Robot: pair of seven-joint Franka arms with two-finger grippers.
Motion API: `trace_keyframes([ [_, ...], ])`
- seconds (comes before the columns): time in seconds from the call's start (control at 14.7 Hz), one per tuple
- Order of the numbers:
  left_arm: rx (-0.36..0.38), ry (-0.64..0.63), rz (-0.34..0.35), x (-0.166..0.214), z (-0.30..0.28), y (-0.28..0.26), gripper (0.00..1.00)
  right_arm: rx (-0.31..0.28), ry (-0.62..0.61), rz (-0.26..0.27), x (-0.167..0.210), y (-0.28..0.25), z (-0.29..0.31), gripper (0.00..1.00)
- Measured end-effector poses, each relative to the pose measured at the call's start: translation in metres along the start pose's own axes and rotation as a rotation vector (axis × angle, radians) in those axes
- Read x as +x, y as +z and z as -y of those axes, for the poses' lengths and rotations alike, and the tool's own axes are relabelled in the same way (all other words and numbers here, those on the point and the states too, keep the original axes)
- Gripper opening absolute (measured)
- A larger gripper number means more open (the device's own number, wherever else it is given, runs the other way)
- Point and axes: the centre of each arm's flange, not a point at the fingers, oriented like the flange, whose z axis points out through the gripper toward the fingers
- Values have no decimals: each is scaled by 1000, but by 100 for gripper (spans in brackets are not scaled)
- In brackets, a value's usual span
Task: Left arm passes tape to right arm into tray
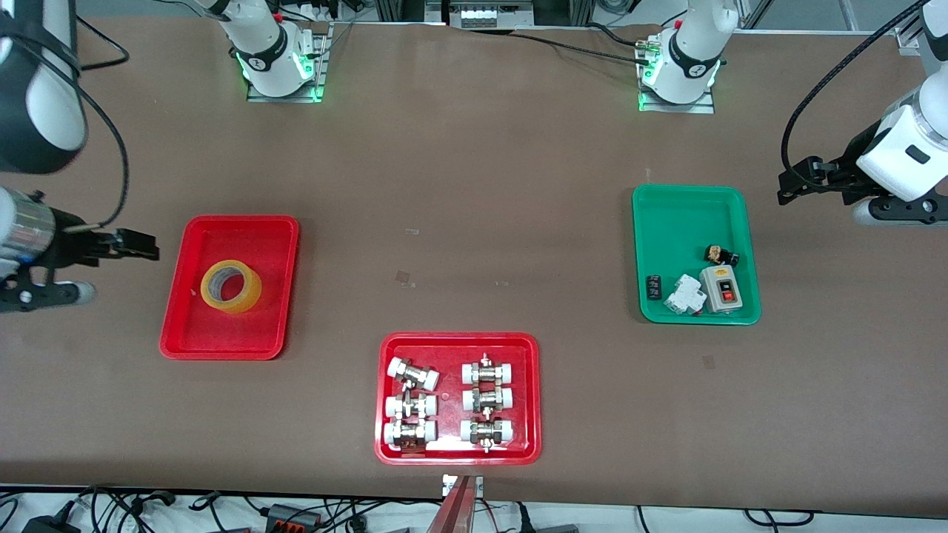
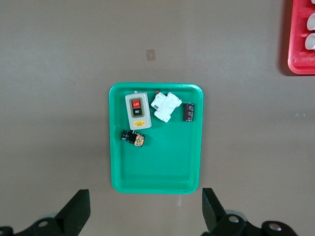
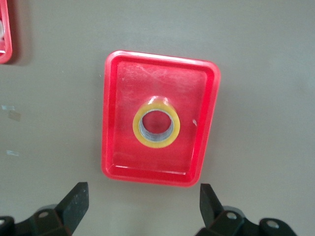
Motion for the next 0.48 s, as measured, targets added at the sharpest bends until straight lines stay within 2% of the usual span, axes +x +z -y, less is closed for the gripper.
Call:
trace_keyframes([
  [0.14, 0, 0, 0, 0, 0, 0, 100, -2, 92, -22, -4, -16, -1, 100],
  [0.27, 0, 0, 0, 0, 0, 0, 100, -4, 123, -51, -6, -27, -2, 100],
  [0.48, 0, 0, 0, 0, 0, 0, 100, -8, 117, -147, -6, -44, -4, 100],
])
